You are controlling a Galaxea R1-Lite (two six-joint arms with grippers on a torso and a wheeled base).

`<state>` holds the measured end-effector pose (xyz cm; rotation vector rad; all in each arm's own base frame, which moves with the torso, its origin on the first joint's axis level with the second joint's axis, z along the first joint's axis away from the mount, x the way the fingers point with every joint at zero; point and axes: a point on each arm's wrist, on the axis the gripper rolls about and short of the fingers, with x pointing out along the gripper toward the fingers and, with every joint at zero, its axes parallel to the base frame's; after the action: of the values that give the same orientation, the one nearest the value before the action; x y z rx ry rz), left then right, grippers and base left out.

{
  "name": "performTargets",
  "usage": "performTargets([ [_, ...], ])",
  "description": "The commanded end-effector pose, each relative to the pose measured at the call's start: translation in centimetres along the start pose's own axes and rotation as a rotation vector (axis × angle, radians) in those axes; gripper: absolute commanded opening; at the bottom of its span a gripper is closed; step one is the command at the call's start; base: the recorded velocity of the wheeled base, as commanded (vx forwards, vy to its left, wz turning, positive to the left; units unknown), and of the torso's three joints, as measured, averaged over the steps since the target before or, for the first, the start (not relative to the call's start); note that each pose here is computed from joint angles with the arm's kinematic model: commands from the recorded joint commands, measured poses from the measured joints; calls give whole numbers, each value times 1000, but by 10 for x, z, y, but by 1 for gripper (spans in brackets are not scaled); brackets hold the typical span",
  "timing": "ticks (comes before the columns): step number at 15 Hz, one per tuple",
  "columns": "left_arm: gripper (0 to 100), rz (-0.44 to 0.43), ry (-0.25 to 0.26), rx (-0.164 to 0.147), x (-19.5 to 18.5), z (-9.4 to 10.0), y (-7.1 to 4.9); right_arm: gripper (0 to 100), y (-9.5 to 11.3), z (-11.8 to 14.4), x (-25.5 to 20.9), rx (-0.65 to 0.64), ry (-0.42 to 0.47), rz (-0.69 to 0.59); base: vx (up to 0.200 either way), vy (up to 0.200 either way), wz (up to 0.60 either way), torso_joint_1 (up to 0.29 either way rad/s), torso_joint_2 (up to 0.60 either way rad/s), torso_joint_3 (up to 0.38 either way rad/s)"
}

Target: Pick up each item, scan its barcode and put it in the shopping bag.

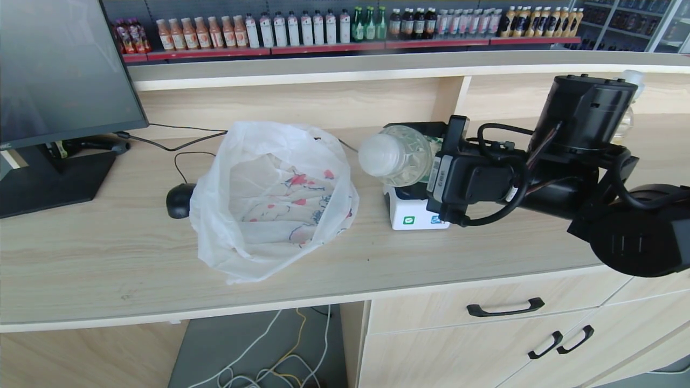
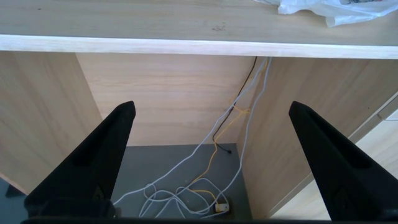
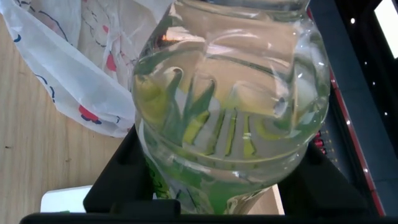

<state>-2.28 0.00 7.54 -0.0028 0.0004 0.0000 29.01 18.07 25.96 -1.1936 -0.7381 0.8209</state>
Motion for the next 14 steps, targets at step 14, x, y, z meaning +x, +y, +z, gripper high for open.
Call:
performTargets([
  [14,100,0,1,1,0,0,0,0,-24,37,-26,865,83,-535,0,0,0,0,0,0],
])
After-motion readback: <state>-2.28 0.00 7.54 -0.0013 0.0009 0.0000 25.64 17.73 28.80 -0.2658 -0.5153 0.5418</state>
